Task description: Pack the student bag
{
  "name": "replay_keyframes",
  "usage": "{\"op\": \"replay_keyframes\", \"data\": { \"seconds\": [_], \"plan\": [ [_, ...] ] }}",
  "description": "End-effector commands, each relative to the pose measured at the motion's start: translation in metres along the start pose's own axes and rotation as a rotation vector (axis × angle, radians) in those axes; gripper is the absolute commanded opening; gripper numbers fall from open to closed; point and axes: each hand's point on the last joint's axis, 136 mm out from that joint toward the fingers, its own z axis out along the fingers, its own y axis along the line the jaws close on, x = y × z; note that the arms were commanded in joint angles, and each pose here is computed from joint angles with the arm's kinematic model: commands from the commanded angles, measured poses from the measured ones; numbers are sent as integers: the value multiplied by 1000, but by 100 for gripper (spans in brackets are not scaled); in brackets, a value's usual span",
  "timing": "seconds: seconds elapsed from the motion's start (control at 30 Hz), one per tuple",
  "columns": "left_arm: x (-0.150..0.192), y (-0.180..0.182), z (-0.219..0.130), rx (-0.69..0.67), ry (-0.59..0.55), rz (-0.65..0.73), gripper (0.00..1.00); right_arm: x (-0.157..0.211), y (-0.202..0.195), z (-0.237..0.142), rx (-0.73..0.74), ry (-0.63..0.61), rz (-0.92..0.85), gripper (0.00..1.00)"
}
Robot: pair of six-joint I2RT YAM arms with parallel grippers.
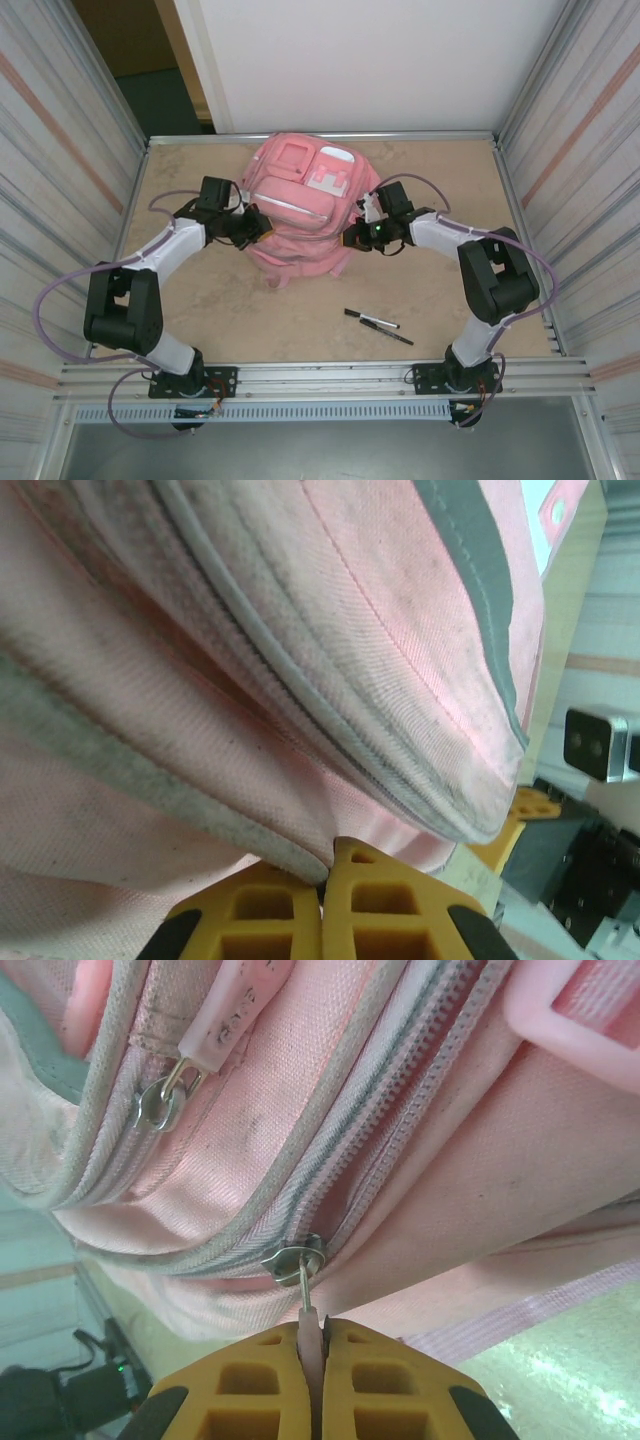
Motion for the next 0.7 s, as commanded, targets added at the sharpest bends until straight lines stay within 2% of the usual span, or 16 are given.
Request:
{"op": "replay_keyframes", "data": {
  "seconds": [0.0, 0.07, 0.3, 0.4, 0.53, 0.67],
  "plan": [
    [-28, 26, -22, -105, -102, 2, 0, 16, -51, -14, 164, 52, 143, 5],
    [-24, 29, -19, -98, -87, -9, 0, 14, -46, -17, 153, 42, 117, 5],
    [-15, 36, -23, -131, -49, 19, 0, -13, -74, -35, 220, 7, 160, 5],
    [-7, 34, -20, -122, 20, 35, 0, -33, -90, -39, 237, -13, 169, 6],
    [2, 35, -18, -121, 89, 50, 0, -51, -93, -40, 185, 2, 174, 8],
    [15, 35, -19, -107, 145, 60, 0, -72, -120, -47, 255, -37, 201, 10]
  ]
}}
